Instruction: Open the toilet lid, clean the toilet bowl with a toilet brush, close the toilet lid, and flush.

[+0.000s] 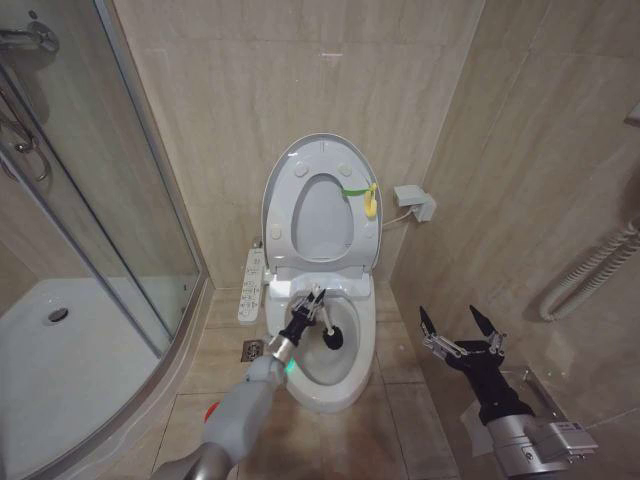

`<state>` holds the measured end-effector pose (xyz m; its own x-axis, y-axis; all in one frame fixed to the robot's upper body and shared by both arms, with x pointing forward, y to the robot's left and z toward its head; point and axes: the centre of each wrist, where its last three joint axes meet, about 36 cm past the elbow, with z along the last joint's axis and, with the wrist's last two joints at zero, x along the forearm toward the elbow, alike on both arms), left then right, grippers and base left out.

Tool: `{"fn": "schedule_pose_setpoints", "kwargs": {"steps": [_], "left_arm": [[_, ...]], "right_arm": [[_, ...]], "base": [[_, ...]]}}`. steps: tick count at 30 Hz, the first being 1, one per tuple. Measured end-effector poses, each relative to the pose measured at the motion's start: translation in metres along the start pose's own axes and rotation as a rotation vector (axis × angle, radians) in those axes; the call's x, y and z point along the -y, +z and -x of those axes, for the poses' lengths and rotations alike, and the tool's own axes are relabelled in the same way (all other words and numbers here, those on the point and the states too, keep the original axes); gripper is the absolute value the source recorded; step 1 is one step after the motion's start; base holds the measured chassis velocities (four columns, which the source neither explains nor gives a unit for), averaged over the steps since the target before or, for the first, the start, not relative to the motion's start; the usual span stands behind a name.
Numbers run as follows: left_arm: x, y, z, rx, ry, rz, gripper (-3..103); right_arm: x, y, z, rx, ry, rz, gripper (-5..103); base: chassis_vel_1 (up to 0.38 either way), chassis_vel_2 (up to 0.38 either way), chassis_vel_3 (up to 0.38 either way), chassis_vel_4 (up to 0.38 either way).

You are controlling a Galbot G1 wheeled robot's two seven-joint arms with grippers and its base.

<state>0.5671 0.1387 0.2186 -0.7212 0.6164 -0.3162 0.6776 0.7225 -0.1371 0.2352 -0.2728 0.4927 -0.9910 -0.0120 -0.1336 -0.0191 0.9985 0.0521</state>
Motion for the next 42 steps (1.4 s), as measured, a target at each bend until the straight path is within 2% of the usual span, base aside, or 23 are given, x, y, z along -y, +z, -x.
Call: {"fn": "schedule_pose_setpoints", "kwargs": {"steps": [3, 5, 8, 11, 14, 15, 16, 18, 19, 21, 23, 29, 30, 31, 32, 35, 42], "left_arm": [[-0.006, -0.008, -0.002, 0.001, 0.016, 0.000, 20], [-0.013, -0.022, 0.000, 0.013, 0.030, -0.018, 20], [-0.014, -0.033, 0.001, 0.021, 0.041, -0.044, 20], [-0.014, -0.038, 0.001, 0.028, 0.049, -0.044, 20], [-0.022, -0.044, -0.007, 0.023, 0.059, 0.026, 20], [-0.029, -0.045, -0.009, 0.023, 0.063, 0.095, 20], [-0.029, -0.045, -0.009, 0.023, 0.063, 0.095, 20], [-0.034, -0.046, -0.010, 0.014, 0.065, 0.148, 20], [-0.034, -0.046, -0.010, 0.014, 0.065, 0.148, 20], [-0.038, -0.047, -0.010, 0.001, 0.072, 0.206, 20], [-0.036, -0.046, -0.008, -0.003, 0.073, 0.215, 20], [-0.028, -0.032, 0.001, -0.018, 0.065, 0.188, 20], [-0.027, -0.029, 0.003, -0.019, 0.056, 0.175, 20], [-0.024, -0.020, 0.006, -0.021, 0.030, 0.134, 20], [-0.024, -0.020, 0.006, -0.021, 0.030, 0.134, 20], [-0.022, -0.001, 0.008, -0.065, -0.026, 0.058, 20], [-0.022, 0.008, 0.006, -0.072, -0.060, 0.040, 20]], "right_arm": [[0.000, 0.000, 0.000, 0.000, 0.000, 0.000, 100], [0.000, 0.000, 0.000, 0.000, 0.000, 0.000, 100], [0.000, 0.000, 0.000, 0.000, 0.000, 0.000, 100], [0.000, 0.000, 0.000, 0.000, 0.000, 0.000, 100], [0.000, 0.000, 0.000, 0.000, 0.000, 0.000, 100], [0.000, 0.000, 0.000, 0.000, 0.000, 0.000, 100], [0.000, 0.000, 0.000, 0.000, 0.000, 0.000, 100], [0.000, 0.000, 0.000, 0.000, 0.000, 0.000, 100], [0.000, 0.000, 0.000, 0.000, 0.000, 0.000, 100], [0.000, 0.000, 0.000, 0.000, 0.000, 0.000, 100], [0.000, 0.000, 0.000, 0.000, 0.000, 0.000, 100], [0.000, 0.000, 0.000, 0.000, 0.000, 0.000, 100], [0.000, 0.000, 0.000, 0.000, 0.000, 0.000, 100], [0.000, 0.000, 0.000, 0.000, 0.000, 0.000, 100], [0.000, 0.000, 0.000, 0.000, 0.000, 0.000, 100], [0.000, 0.000, 0.000, 0.000, 0.000, 0.000, 100], [0.000, 0.000, 0.000, 0.000, 0.000, 0.000, 100]], "base": [[0.000, 0.000, 0.000, 0.000], [0.000, 0.000, 0.000, 0.000], [0.000, 0.000, 0.000, 0.000], [0.000, 0.000, 0.000, 0.000], [0.000, 0.000, 0.000, 0.000], [0.000, 0.000, 0.000, 0.000], [0.000, 0.000, 0.000, 0.000], [0.000, 0.000, 0.000, 0.000], [0.000, 0.000, 0.000, 0.000], [0.000, 0.000, 0.000, 0.000], [0.000, 0.000, 0.000, 0.000], [0.000, 0.000, 0.000, 0.000], [0.000, 0.000, 0.000, 0.000], [0.000, 0.000, 0.000, 0.000], [0.000, 0.000, 0.000, 0.000], [0.000, 0.000, 0.000, 0.000], [0.000, 0.000, 0.000, 0.000]]}}
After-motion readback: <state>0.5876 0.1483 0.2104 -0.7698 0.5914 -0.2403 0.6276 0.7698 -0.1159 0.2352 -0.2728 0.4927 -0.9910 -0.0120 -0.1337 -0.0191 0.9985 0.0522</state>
